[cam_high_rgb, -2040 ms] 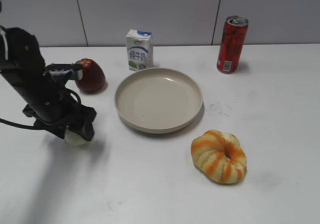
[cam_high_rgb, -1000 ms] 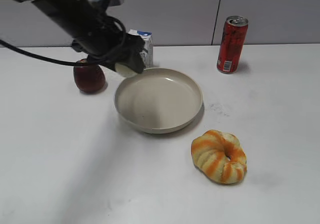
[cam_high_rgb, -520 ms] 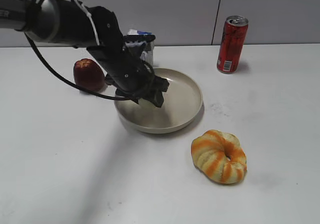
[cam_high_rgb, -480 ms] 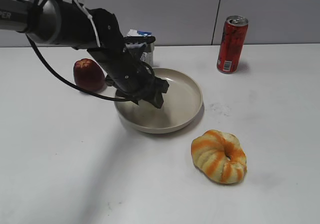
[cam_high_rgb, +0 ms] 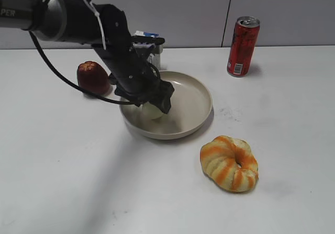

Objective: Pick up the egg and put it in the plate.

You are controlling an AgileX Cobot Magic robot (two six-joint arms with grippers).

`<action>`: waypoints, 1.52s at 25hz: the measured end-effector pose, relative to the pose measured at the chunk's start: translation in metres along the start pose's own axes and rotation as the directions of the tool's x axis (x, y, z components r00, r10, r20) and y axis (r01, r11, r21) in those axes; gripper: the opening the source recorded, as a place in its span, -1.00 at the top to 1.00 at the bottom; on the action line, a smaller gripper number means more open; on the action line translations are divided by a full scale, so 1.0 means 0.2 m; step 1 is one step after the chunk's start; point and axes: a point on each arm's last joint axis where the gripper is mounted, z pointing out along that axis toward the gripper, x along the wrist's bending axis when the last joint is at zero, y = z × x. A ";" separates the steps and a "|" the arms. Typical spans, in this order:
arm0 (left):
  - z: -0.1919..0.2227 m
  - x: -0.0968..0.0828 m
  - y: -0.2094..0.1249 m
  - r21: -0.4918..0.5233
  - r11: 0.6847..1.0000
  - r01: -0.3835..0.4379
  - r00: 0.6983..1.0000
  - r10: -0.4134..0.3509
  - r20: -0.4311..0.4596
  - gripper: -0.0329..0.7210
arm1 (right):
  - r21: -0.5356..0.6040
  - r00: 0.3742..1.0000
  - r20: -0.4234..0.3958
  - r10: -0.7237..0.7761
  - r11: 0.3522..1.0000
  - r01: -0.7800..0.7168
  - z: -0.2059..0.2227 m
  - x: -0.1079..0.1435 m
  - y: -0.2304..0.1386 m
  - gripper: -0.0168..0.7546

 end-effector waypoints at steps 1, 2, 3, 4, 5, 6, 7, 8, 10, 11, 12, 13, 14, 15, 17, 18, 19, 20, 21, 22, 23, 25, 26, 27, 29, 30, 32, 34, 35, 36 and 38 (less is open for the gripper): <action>-0.01 -0.01 0.01 0.009 1.000 -0.010 1.000 0.010 0.003 -0.76 | 0.000 1.000 0.000 0.000 1.000 0.000 0.00 0.00 0.00 -0.57; -0.04 -0.01 0.03 0.011 1.000 -0.023 1.000 0.023 0.003 -0.78 | 0.000 1.000 0.000 0.000 1.000 0.000 0.00 0.00 0.00 -0.57; -0.07 -0.02 0.06 0.015 0.999 -0.037 0.999 0.037 0.007 -0.79 | 0.000 1.000 0.000 0.000 1.000 0.000 0.00 0.00 0.00 -0.57; -0.10 -0.03 0.07 0.025 0.998 -0.050 0.999 0.050 0.012 -0.79 | 0.000 1.000 0.000 0.000 1.000 0.000 0.00 0.00 0.00 -0.57; -0.16 -0.05 0.11 0.017 0.998 -0.066 0.998 0.066 0.016 -0.79 | 0.000 1.000 0.000 0.000 1.000 0.000 0.00 0.00 0.00 -0.57; -0.22 -0.07 0.14 0.012 0.997 -0.082 0.996 0.082 0.022 -0.79 | 0.000 1.000 0.000 0.000 1.000 0.000 0.00 0.00 0.00 -0.57; -0.30 -0.10 0.17 0.004 0.995 -0.098 0.995 0.098 0.030 -0.79 | 0.000 1.000 0.000 0.000 1.000 0.000 0.00 0.00 0.00 -0.57; -0.37 -0.12 0.19 0.003 0.993 -0.114 0.993 0.114 0.035 -0.79 | 0.000 1.000 0.000 0.000 1.000 0.000 0.00 0.00 0.00 -0.57; -0.56 -0.16 0.23 -0.025 0.988 -0.154 0.988 0.154 0.017 -0.79 | 0.000 1.000 0.000 0.000 1.000 0.000 0.00 0.00 0.00 -0.57; -0.64 -0.17 0.24 -0.030 0.986 -0.163 0.987 0.163 -0.006 -0.79 | 0.000 1.000 0.000 0.000 1.000 0.000 0.00 0.00 0.00 -0.57; -0.73 -0.17 0.24 -0.046 0.983 -0.178 0.983 0.175 -0.047 -0.79 | 0.000 1.000 0.000 0.000 1.000 0.000 0.00 0.00 0.00 -0.57; -0.81 -0.17 0.23 -0.050 0.981 -0.187 0.979 0.182 -0.094 -0.80 | 0.000 1.000 0.000 0.000 1.000 0.000 0.00 0.00 0.00 -0.57; -0.90 -0.17 0.21 -0.051 0.979 -0.196 0.972 0.187 -0.143 -0.80 | 0.000 1.000 0.000 0.000 1.000 0.000 0.00 0.00 0.00 -0.57; -0.97 -0.17 0.20 -0.052 0.979 -0.197 0.966 0.184 -0.184 -0.81 | 0.000 1.000 0.000 0.000 1.000 0.000 0.00 0.00 0.00 -0.57; -1.11 -0.16 0.18 -0.089 0.977 -0.194 0.948 0.163 -0.275 -0.81 | 0.000 1.000 0.000 0.000 1.000 0.000 0.00 0.00 0.00 -0.57; -1.17 -0.15 0.17 -0.109 0.977 -0.182 0.943 0.141 -0.303 -0.82 | 0.000 1.000 0.000 0.000 1.000 0.000 0.00 0.00 0.00 -0.57; -1.23 -0.14 0.15 -0.131 0.976 -0.175 0.937 0.124 -0.327 -0.82 | 0.000 1.000 0.000 0.000 1.000 0.000 0.00 0.00 0.00 -0.57; -1.29 -0.14 0.12 -0.147 0.975 -0.167 0.933 0.109 -0.343 -0.82 | 0.000 1.000 0.000 0.000 1.000 0.000 0.00 0.00 0.00 -0.57; -1.34 -0.14 0.08 -0.158 0.974 -0.159 0.931 0.095 -0.352 -0.82 | 0.000 1.000 0.000 0.000 1.000 0.000 0.00 0.00 0.00 -0.57; -1.37 -0.13 0.05 -0.163 0.975 -0.154 0.929 0.087 -0.360 -0.82 | 0.000 1.000 0.000 0.000 1.000 0.000 0.00 0.00 0.00 -0.57; -1.40 -0.12 0.01 -0.162 0.976 -0.147 0.926 0.078 -0.369 -0.82 | 0.000 1.000 0.000 0.000 1.000 0.000 0.00 0.00 0.00 -0.57; -1.43 -0.09 -0.08 -0.145 0.982 -0.125 0.923 0.062 -0.380 -0.82 | 0.000 1.000 0.000 0.000 1.000 0.000 0.00 0.00 0.00 -0.57; -1.46 -0.08 -0.13 -0.142 0.983 -0.114 0.922 0.052 -0.385 -0.81 | 0.000 1.000 0.000 0.000 1.000 0.000 0.00 0.00 0.00 -0.57; -1.47 -0.06 -0.18 -0.131 0.987 -0.096 0.921 0.038 -0.389 -0.80 | 0.000 1.000 0.000 0.000 1.000 0.000 0.00 0.00 0.00 -0.57; -1.48 -0.02 -0.30 -0.110 0.993 -0.052 0.918 0.004 -0.398 -0.80 | 0.000 1.000 0.000 0.000 1.000 0.000 0.00 0.00 0.00 -0.57; -1.48 0.01 -0.36 -0.098 0.995 -0.027 0.915 -0.015 -0.404 -0.79 | 0.000 1.000 0.000 0.000 1.000 0.000 0.00 0.00 0.00 -0.57; -1.49 0.06 -0.50 -0.077 0.997 0.028 0.907 -0.058 -0.418 -0.78 | 0.000 1.000 0.000 0.000 1.000 0.000 0.00 0.00 0.00 -0.57; -1.49 0.11 -0.64 -0.061 0.995 0.084 0.896 -0.102 -0.432 -0.78 | 0.000 1.000 0.000 0.000 1.000 0.000 0.00 0.00 0.00 -0.57; -1.49 0.13 -0.71 -0.057 0.992 0.115 0.889 -0.128 -0.440 -0.78 | 0.000 1.000 0.000 0.000 1.000 0.000 0.00 0.00 0.00 -0.57; -1.49 0.15 -0.77 -0.054 0.989 0.141 0.882 -0.150 -0.446 -0.77 | 0.000 1.000 0.000 0.000 1.000 0.000 0.00 0.00 0.00 -0.57; -1.50 0.17 -0.91 -0.056 0.979 0.195 0.865 -0.198 -0.462 -0.76 | 0.000 1.000 0.000 0.000 1.000 0.000 0.00 0.00 0.00 -0.57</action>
